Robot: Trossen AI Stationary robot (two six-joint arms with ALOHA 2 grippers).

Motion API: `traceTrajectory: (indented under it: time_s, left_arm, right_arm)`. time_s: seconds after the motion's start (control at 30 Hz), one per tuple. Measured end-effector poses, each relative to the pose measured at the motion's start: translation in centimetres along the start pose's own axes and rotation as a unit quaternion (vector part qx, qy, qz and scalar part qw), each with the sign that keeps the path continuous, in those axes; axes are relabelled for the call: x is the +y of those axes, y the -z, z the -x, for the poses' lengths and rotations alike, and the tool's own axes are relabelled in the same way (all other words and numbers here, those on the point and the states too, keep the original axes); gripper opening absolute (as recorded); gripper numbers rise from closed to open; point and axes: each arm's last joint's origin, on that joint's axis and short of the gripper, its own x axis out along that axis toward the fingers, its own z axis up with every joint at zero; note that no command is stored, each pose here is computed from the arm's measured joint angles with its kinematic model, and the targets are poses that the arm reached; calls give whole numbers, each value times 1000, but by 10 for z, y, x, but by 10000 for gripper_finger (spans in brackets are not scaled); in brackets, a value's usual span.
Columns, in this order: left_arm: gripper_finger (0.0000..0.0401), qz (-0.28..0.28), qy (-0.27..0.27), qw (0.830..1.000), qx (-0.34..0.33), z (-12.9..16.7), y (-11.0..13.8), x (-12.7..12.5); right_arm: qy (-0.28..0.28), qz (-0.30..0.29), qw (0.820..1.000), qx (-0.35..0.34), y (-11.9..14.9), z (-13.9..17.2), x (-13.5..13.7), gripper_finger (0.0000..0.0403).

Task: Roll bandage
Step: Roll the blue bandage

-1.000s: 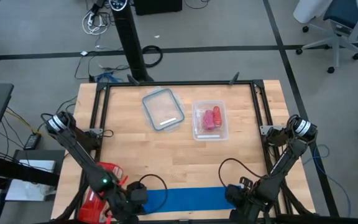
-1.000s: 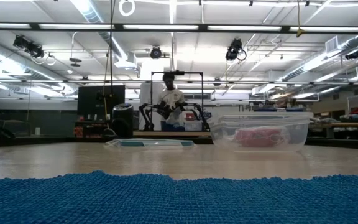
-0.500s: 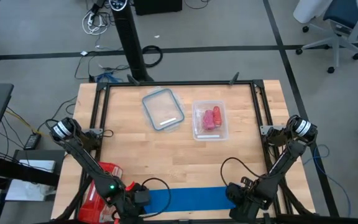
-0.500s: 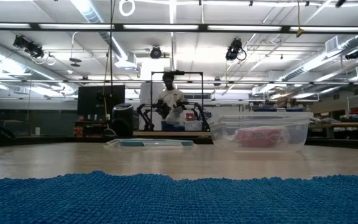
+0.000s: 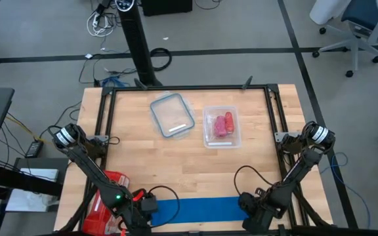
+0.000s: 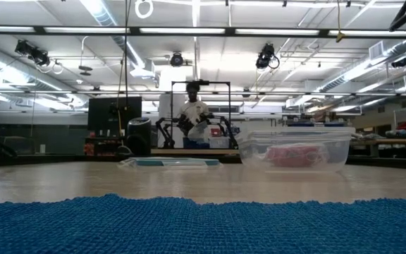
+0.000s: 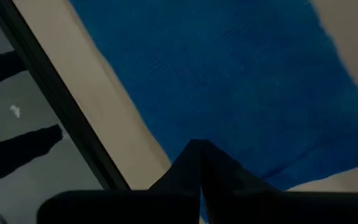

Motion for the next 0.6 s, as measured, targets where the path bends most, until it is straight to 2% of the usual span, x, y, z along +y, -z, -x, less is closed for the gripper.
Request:
traceTrajectory:
  time_s: [0.6]
  left_arm:
    - [1,-6,-22,1000,-20,-10,-6,5]
  right_arm:
    - [3,1,1000,6,1,-1,-2,2]
